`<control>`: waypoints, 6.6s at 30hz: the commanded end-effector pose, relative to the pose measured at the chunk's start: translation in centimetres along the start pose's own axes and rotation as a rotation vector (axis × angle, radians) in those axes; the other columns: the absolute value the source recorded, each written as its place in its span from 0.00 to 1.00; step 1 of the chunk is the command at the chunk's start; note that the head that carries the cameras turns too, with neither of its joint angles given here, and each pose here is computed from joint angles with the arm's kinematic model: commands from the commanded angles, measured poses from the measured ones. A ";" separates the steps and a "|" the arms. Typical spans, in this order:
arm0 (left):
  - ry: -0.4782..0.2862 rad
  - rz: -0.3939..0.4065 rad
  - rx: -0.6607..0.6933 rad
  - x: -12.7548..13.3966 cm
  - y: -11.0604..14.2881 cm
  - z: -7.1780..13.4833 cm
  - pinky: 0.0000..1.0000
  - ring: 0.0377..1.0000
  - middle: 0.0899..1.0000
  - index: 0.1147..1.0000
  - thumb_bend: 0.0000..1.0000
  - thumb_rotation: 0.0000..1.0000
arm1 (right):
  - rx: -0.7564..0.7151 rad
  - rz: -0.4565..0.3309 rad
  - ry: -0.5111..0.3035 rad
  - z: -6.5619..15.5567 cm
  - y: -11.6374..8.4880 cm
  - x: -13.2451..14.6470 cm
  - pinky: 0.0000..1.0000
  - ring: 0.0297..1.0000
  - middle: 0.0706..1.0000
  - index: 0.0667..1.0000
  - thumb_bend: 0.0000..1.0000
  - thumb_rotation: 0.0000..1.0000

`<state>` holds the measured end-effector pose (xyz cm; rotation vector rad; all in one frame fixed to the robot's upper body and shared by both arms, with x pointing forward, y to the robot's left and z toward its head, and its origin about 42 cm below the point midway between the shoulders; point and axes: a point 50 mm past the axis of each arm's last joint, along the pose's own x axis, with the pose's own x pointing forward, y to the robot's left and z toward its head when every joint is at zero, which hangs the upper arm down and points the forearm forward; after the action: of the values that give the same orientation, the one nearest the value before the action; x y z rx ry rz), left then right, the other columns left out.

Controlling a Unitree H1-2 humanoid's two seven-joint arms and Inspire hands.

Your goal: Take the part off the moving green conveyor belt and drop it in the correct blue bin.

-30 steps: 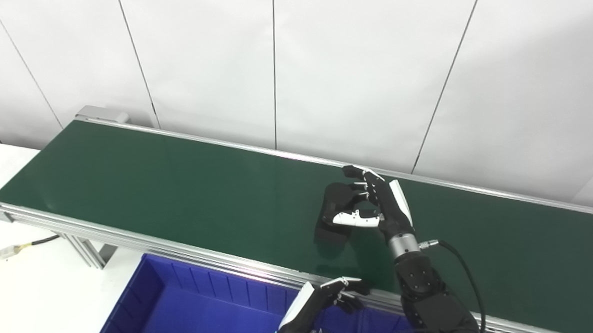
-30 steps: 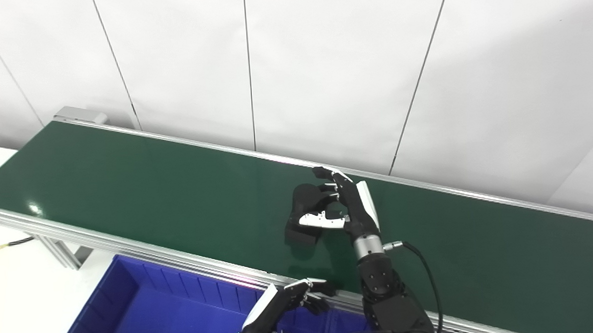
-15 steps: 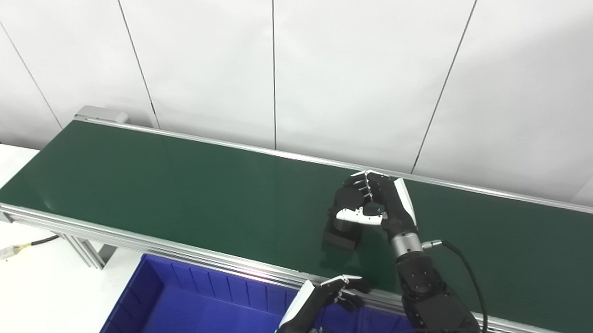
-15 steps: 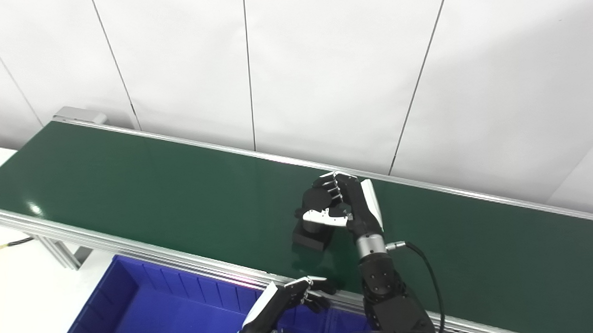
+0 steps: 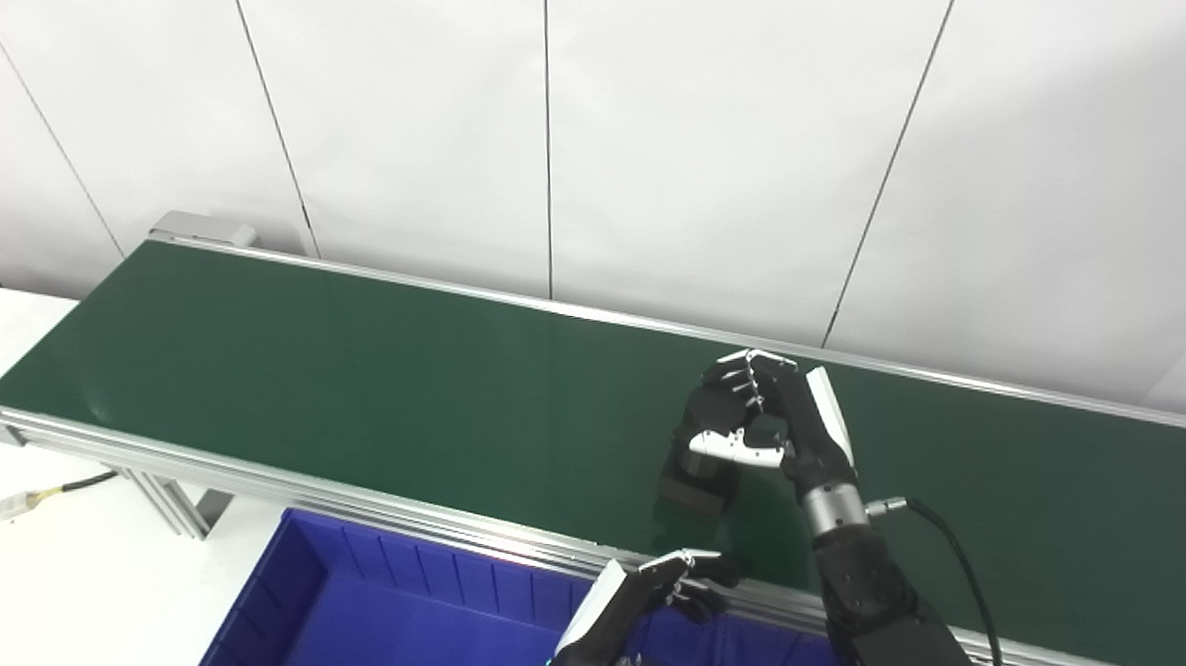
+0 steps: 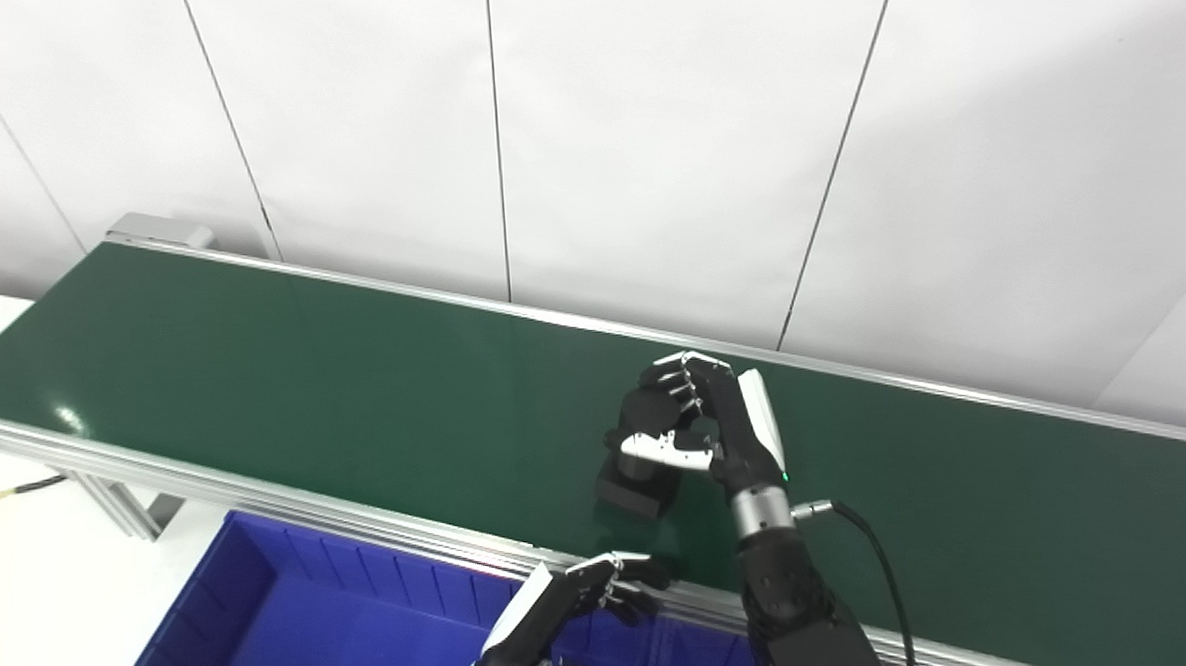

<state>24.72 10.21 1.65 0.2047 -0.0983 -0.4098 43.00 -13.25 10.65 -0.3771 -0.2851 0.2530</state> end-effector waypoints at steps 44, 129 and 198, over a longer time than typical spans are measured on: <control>-0.204 0.039 -0.085 2.2 2.8 6.2 0.60 0.66 0.72 0.73 0.82 0.00 | -0.043 -0.334 -0.013 2.8 -15.1 -19.9 0.37 0.42 0.45 0.46 0.52 0.00; -0.211 0.044 -0.114 -0.4 11.6 6.4 0.61 0.65 0.71 0.74 0.80 0.00 | -0.121 -0.426 0.443 -0.5 -11.5 -31.4 0.62 0.76 0.83 0.78 1.00 0.25; -0.173 0.033 -0.065 -1.5 5.4 7.0 0.61 0.65 0.70 0.72 0.82 0.00 | 0.155 -0.145 0.098 1.8 -2.1 -23.9 0.59 0.70 0.78 0.74 0.95 0.27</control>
<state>24.24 14.84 8.44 0.1173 -0.2071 -0.4067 20.21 -21.79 6.68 -0.2285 -0.1015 0.1051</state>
